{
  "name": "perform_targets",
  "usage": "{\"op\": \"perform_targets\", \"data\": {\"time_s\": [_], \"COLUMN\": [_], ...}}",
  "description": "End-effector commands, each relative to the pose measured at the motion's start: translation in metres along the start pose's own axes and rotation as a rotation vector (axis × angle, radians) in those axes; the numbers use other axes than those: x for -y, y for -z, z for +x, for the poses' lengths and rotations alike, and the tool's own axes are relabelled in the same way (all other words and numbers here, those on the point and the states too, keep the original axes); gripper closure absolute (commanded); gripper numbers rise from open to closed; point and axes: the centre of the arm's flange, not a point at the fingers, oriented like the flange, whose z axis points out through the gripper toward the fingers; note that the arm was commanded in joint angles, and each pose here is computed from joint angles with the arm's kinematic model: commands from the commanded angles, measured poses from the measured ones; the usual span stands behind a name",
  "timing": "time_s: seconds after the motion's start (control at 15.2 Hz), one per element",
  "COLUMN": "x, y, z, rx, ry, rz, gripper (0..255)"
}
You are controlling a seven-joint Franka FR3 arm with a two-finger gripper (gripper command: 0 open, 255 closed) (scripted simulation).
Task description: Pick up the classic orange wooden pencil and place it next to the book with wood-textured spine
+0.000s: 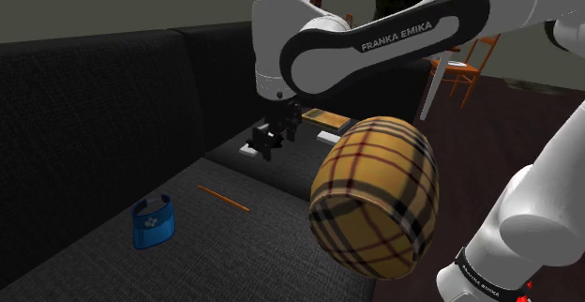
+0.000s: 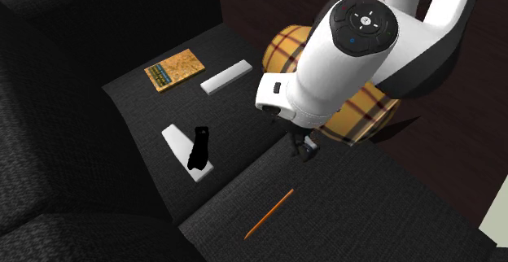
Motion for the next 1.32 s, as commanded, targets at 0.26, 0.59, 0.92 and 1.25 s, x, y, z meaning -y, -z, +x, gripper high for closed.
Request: {"op": "perform_targets", "data": {"time_s": [0.26, 0.59, 0.92, 1.25], "x": [0.067, 0.126, 0.153, 0.150], "y": [-0.038, -0.070, -0.097, -0.127], "z": [0.038, 0.064, 0.074, 0.074], "rx": [0.015, 0.028, 0.035, 0.035], "ry": [0.075, 0.137, 0.167, 0.167], "rz": [-0.050, -0.091, -0.111, -0.111], "gripper": [0, 0, 0, 0]}}
